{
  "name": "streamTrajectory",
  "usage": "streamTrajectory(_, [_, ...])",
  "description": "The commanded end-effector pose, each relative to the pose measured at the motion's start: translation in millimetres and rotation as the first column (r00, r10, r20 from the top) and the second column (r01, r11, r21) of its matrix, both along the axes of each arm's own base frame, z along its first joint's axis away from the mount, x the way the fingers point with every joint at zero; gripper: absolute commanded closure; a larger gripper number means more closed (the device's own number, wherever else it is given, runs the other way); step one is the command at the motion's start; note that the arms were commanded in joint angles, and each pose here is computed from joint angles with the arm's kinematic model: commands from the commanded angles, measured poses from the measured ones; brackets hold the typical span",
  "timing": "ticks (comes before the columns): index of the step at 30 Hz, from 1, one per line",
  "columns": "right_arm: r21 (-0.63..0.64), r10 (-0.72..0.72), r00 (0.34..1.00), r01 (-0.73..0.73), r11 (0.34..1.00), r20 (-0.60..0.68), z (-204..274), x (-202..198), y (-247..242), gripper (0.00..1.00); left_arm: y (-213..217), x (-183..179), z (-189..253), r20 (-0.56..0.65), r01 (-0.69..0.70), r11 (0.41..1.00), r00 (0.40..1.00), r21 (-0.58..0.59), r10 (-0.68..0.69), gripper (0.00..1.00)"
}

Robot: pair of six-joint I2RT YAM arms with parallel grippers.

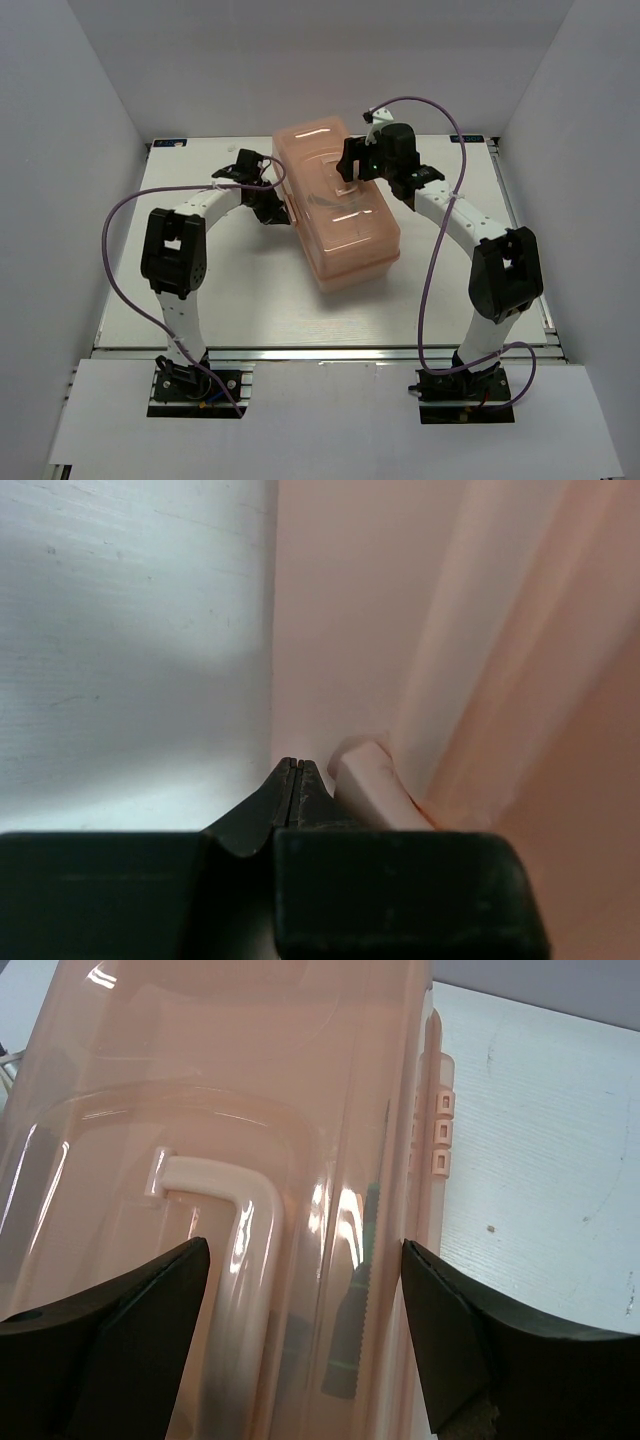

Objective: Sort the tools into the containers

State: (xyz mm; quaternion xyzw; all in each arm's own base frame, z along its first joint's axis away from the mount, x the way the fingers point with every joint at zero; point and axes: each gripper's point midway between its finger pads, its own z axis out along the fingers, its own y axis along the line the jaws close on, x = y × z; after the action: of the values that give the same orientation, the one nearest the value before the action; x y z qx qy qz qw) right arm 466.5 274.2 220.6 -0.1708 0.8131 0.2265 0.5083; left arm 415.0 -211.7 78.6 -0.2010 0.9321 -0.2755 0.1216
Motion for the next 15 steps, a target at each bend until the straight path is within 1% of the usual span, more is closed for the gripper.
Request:
streamTrajectory(1, [-0.073, 0.193, 0.953, -0.215, 0.974, -0.235, -73.6, -66.6, 38.1, 0.2, -53.2, 23.6, 55.3, 0.15, 0.071, 0.982, 0.988, -0.174, -0.045, 1.0])
streamTrajectory(3, [-0.078, 0.195, 0.954, -0.218, 0.973, -0.228, -72.8, -64.6, 38.6, 0.19, -53.4, 24.1, 55.4, 0.146, 0.07, 0.982, 0.988, -0.173, -0.045, 1.0])
streamTrajectory(5, [-0.096, 0.204, 0.954, -0.229, 0.969, -0.218, -74.6, -61.3, 39.3, 0.18, -44.2, 25.7, 61.4, 0.159, 0.059, 0.989, 0.987, -0.136, -0.037, 1.0])
streamTrajectory(6, [-0.098, 0.214, 0.957, -0.236, 0.967, -0.198, -68.2, -56.0, 41.7, 0.18, -34.4, 27.1, 62.9, 0.16, 0.046, 0.991, 0.987, -0.123, -0.025, 1.0])
streamTrajectory(7, [-0.113, 0.228, 0.951, -0.255, 0.96, -0.208, -76.1, -54.6, 44.1, 0.18, -25.2, 25.1, 64.8, 0.16, 0.04, 0.993, 0.987, -0.107, -0.023, 1.0])
streamTrajectory(8, [-0.119, 0.234, 0.95, -0.261, 0.958, -0.207, -76.6, -52.3, 45.4, 0.2, -4.0, 24.7, 72.8, 0.175, 0.003, 0.996, 0.985, -0.092, 0.013, 1.0])
streamTrajectory(9, [-0.118, 0.242, 0.952, -0.266, 0.957, -0.186, -69.6, -45.4, 49.9, 0.21, 8.5, 21.7, 74.4, 0.178, -0.011, 0.997, 0.984, -0.081, 0.026, 1.0])
streamTrajectory(10, [-0.135, 0.251, 0.948, -0.279, 0.951, -0.194, -79.1, -41.5, 51.8, 0.22, 23.2, 19.2, 77.5, 0.183, -0.036, 0.997, 0.982, -0.074, 0.049, 0.97])
streamTrajectory(11, [-0.139, 0.259, 0.947, -0.287, 0.948, -0.19, -79.6, -38.8, 54.7, 0.24, 38.1, 8.6, 85.7, 0.195, -0.056, 0.996, 0.978, -0.068, 0.068, 0.88])
streamTrajectory(12, [-0.138, 0.262, 0.946, -0.29, 0.947, -0.192, -81.3, -34.9, 57.0, 0.24, 66.4, 6.7, 86.4, 0.197, -0.1, 0.994, 0.975, -0.037, 0.106, 0.83])
streamTrajectory(14, [-0.165, 0.291, 0.941, -0.32, 0.933, -0.174, -83.4, -24.5, 64.7, 0.24, 94.4, -4.9, 87.6, 0.196, -0.142, 0.99, 0.971, 0.0, 0.139, 0.73])
streamTrajectory(15, [-0.164, 0.305, 0.937, -0.333, 0.929, -0.171, -83.2, -22.0, 69.0, 0.24, 115.3, -13.0, 98.3, 0.219, -0.166, 0.986, 0.963, 0.028, 0.156, 0.67])
